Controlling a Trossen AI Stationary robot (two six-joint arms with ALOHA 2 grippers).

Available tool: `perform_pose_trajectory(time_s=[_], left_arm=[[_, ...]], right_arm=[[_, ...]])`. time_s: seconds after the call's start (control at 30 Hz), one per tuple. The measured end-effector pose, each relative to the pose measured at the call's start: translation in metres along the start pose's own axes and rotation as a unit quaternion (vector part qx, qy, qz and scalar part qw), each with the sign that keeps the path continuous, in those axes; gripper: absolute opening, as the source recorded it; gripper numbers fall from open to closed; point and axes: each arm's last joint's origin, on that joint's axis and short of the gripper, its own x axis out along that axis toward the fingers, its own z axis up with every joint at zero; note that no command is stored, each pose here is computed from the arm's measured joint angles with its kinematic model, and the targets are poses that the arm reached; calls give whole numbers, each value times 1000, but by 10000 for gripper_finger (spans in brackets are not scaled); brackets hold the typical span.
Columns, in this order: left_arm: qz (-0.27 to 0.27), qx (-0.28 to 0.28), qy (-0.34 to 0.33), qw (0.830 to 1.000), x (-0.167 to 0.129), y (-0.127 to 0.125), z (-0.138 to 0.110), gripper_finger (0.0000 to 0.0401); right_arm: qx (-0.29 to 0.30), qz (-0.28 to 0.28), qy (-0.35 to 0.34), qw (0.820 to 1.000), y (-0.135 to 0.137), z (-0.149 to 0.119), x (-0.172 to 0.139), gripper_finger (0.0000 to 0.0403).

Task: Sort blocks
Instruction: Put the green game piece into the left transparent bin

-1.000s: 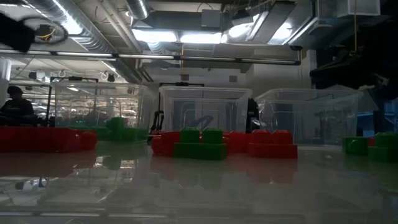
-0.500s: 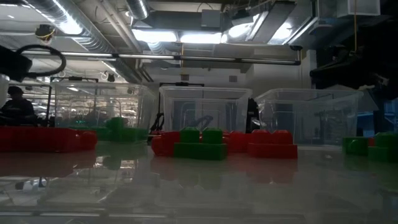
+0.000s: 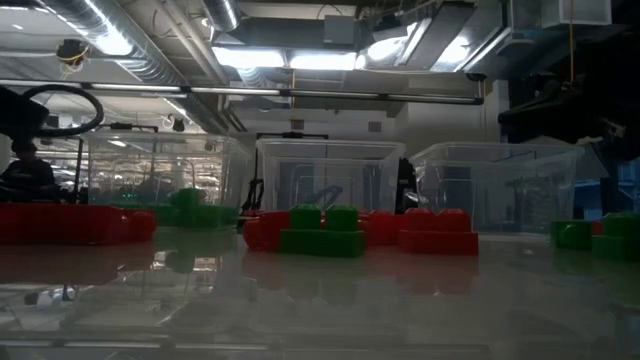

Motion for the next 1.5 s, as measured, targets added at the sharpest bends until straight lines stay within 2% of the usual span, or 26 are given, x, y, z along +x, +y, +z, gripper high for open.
perform_pose_trajectory(time_s=[0.07,0.33,0.57,0.77,0.93,1.07,1.2,1.5], left_arm=[[0,1,0,1000,0,0,0,158],[-15,19,-2,1000,-13,-11,3,162],[-30,44,-35,998,-44,-22,16,162],[-58,55,-150,986,-88,-14,41,168],[-56,38,-278,958,-122,10,67,171],[-21,15,-347,937,-138,37,88,172],[35,-10,-385,922,-148,64,109,172],[168,-41,-362,916,-147,119,155,173]], right_arm=[[0,0,0,1000,0,0,0,19],[0,0,0,1000,0,0,0,19],[0,-1,-1,1000,0,0,0,19],[0,-1,-1,1000,0,0,0,19],[0,-1,-1,1000,0,0,0,19],[0,-1,-1,1000,0,0,0,19],[0,-11,4,1000,-1,0,0,19],[-4,-48,24,999,-3,-1,0,19]])
